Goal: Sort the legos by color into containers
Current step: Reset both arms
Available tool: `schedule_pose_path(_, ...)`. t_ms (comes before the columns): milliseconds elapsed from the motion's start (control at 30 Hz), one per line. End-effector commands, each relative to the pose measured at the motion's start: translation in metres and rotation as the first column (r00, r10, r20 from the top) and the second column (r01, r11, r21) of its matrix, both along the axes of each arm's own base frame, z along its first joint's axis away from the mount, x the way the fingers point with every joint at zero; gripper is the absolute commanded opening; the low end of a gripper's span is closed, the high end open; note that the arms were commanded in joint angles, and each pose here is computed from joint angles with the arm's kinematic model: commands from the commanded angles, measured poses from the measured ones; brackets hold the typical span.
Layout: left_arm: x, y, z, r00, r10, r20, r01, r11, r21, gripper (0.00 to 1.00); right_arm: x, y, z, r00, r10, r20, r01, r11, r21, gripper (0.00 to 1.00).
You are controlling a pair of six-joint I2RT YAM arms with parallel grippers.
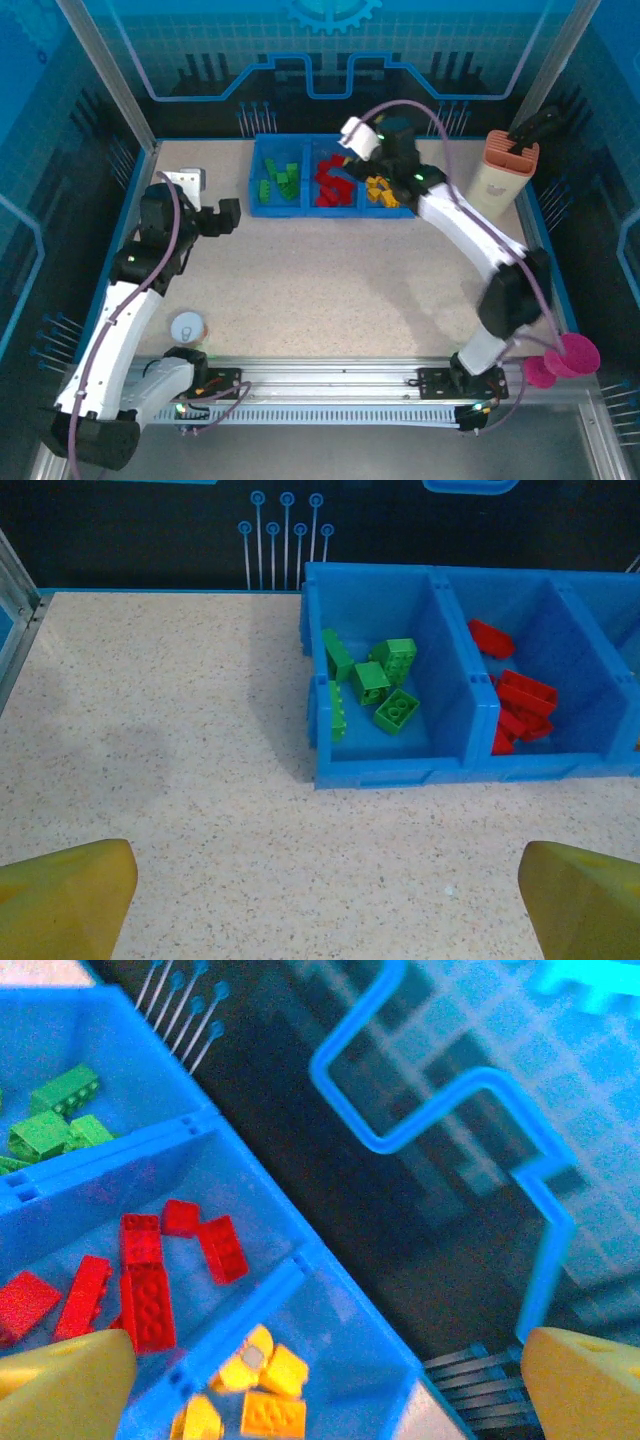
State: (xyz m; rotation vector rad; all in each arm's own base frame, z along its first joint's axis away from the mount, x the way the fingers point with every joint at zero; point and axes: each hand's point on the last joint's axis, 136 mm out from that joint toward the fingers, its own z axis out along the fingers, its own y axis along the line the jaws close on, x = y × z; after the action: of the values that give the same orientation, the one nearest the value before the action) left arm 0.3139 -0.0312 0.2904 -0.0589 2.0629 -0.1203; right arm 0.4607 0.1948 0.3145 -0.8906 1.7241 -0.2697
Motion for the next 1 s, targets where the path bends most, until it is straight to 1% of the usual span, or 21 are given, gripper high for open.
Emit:
schedule_pose_path(0, 0.006, 0.014, -0.008, 0.996, 0.084, 0.043, -0.083, 0.996, -0.022, 0.99, -0.037, -0.041, -0.051, 0.975, -0.161, -0.155, 0.186, 0.969, 0.161, 1.0)
schedule_pose_path(33, 0.008, 0.021, -0.012, 0.99, 0.132, 0.057, -0.131, 0.991, -0.026, 0.99, -0.053, -0.052, -0.066, 0.962, -0.193, -0.196, 0.235, 0.945, 0.226, 1.0)
schedule_pose_path(100, 0.011, 0.035, -0.024, 0.97, 0.231, 0.071, -0.228, 0.973, -0.045, 0.99, -0.08, -0.066, -0.102, 0.946, -0.201, -0.254, 0.281, 0.9, 0.334, 1.0)
schedule_pose_path(167, 0.016, 0.04, -0.035, 0.96, 0.264, 0.096, -0.26, 0.964, -0.051, 0.99, -0.104, -0.077, -0.131, 0.944, -0.2, -0.263, 0.294, 0.869, 0.397, 1.0)
schedule_pose_path(233, 0.021, 0.04, -0.048, 0.959, 0.261, 0.108, -0.257, 0.965, -0.05, 0.99, -0.121, -0.09, -0.143, 0.945, -0.222, -0.239, 0.306, 0.855, 0.418, 1.0)
schedule_pose_path(333, 0.019, 0.042, -0.069, 0.958, 0.275, 0.083, -0.272, 0.961, -0.049, 0.99, -0.133, -0.116, -0.149, 0.926, -0.316, -0.205, 0.375, 0.835, 0.403, 1.0)
schedule_pose_path(400, 0.019, 0.043, -0.082, 0.956, 0.271, 0.111, -0.268, 0.963, -0.034, 0.99, -0.141, -0.129, -0.154, 0.918, -0.353, -0.182, 0.397, 0.829, 0.393, 1.0)
schedule_pose_path(433, 0.018, 0.046, -0.088, 0.949, 0.28, 0.144, -0.28, 0.96, -0.025, 0.99, -0.143, -0.134, -0.156, 0.917, -0.366, -0.159, 0.399, 0.83, 0.389, 1.0)
schedule_pose_path(467, 0.018, 0.05, -0.091, 0.939, 0.294, 0.176, -0.295, 0.955, -0.021, 0.99, -0.144, -0.142, -0.157, 0.906, -0.399, -0.139, 0.421, 0.817, 0.394, 1.0)
schedule_pose_path(533, 0.018, 0.053, -0.101, 0.921, 0.298, 0.25, -0.303, 0.953, -0.021, 0.99, -0.143, -0.163, -0.158, 0.869, -0.48, -0.119, 0.478, 0.755, 0.45, 1.0)
schedule_pose_path(567, 0.018, 0.054, -0.108, 0.917, 0.297, 0.266, -0.305, 0.952, -0.015, 0.99, -0.142, -0.166, -0.161, 0.869, -0.481, -0.117, 0.476, 0.746, 0.467, 1.0)
schedule_pose_path(700, 0.028, 0.05, -0.129, 0.931, 0.262, 0.254, -0.28, 0.959, 0.037, 0.99, -0.133, -0.179, -0.171, 0.857, -0.498, -0.128, 0.494, 0.726, 0.478, 1.0)
schedule_pose_path(800, 0.038, 0.044, -0.132, 0.936, 0.22, 0.274, -0.242, 0.969, 0.052, 0.99, -0.125, -0.175, -0.172, 0.87, -0.477, -0.123, 0.473, 0.74, 0.478, 1.0)
schedule_pose_path(967, 0.047, 0.043, -0.14, 0.941, 0.203, 0.27, -0.234, 0.968, 0.089, 0.99, -0.111, -0.169, -0.167, 0.886, -0.455, -0.094, 0.444, 0.768, 0.462, 1.0)
